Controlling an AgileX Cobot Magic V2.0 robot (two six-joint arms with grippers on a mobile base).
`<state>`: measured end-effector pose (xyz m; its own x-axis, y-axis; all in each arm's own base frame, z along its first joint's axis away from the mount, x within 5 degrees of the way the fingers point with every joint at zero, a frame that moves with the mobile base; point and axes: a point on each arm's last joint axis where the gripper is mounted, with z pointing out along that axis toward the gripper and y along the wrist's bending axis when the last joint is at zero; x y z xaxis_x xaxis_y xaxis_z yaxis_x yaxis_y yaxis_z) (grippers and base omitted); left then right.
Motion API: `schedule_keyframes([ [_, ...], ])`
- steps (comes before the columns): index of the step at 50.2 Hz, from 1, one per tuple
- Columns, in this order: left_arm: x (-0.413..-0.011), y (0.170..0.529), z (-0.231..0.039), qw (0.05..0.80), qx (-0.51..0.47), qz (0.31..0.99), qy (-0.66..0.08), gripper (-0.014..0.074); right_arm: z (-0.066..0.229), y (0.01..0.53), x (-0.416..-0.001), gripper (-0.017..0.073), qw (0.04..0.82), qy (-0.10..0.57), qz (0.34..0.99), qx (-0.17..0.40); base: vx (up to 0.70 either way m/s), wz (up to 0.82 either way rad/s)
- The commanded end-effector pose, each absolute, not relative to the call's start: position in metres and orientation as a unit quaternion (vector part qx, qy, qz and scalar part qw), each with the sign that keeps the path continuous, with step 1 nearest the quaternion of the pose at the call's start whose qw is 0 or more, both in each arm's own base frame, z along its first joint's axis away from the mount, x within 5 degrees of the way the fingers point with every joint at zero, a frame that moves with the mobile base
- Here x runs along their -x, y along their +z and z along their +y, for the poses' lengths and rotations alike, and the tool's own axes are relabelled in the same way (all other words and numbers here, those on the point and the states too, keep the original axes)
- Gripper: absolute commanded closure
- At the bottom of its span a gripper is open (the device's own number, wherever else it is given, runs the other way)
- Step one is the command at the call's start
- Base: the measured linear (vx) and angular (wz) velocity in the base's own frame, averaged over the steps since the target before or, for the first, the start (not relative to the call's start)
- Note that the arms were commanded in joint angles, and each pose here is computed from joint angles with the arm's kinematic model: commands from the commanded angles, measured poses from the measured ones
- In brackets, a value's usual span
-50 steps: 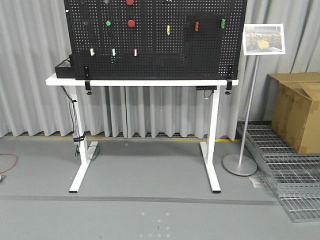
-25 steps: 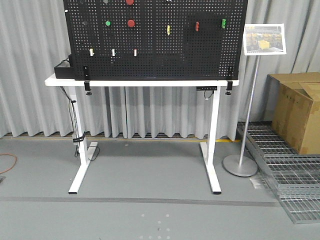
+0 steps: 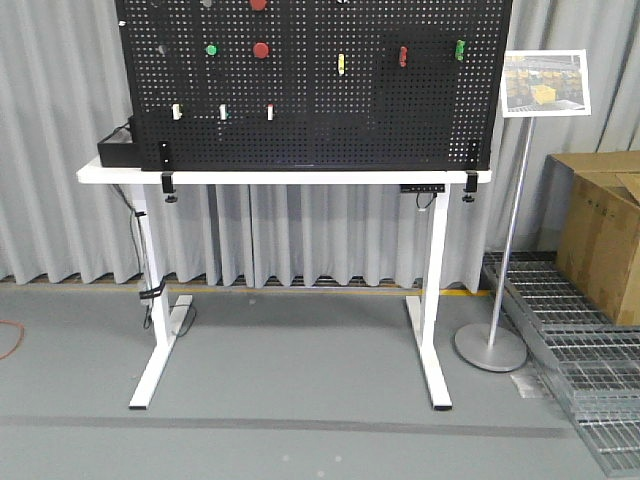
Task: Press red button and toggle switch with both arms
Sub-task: 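Drive the base forward toward the black pegboard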
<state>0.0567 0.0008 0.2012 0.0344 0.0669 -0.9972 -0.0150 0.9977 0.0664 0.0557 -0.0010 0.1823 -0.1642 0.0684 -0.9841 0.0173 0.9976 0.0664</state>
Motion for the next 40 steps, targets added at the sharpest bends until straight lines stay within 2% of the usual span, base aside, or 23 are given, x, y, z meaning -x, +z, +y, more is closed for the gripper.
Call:
schedule_keyframes([
  [1,-0.0578,0.1985,0.0003,0.734,-0.017,0.678,0.023,0.0591,-0.0008,0.1896,-0.0568,0.0559,0.676,0.017,0.736,-0.023,0.25,-0.04],
  [23,-0.0578,0.1985,0.0003,0.734,-0.017,0.678,0.023,0.0591,-0.0008,0.1896,-0.0568,0.0559,0.676,0.017,0.736,-0.023,0.33,-0.14],
  [40,-0.0578,0.1985,0.0003,0.734,-0.017,0.678,0.023,0.0591,-0.0008,0.1896,-0.0568,0.0559,0.676,0.017,0.736,-0.023,0.38,0.02],
])
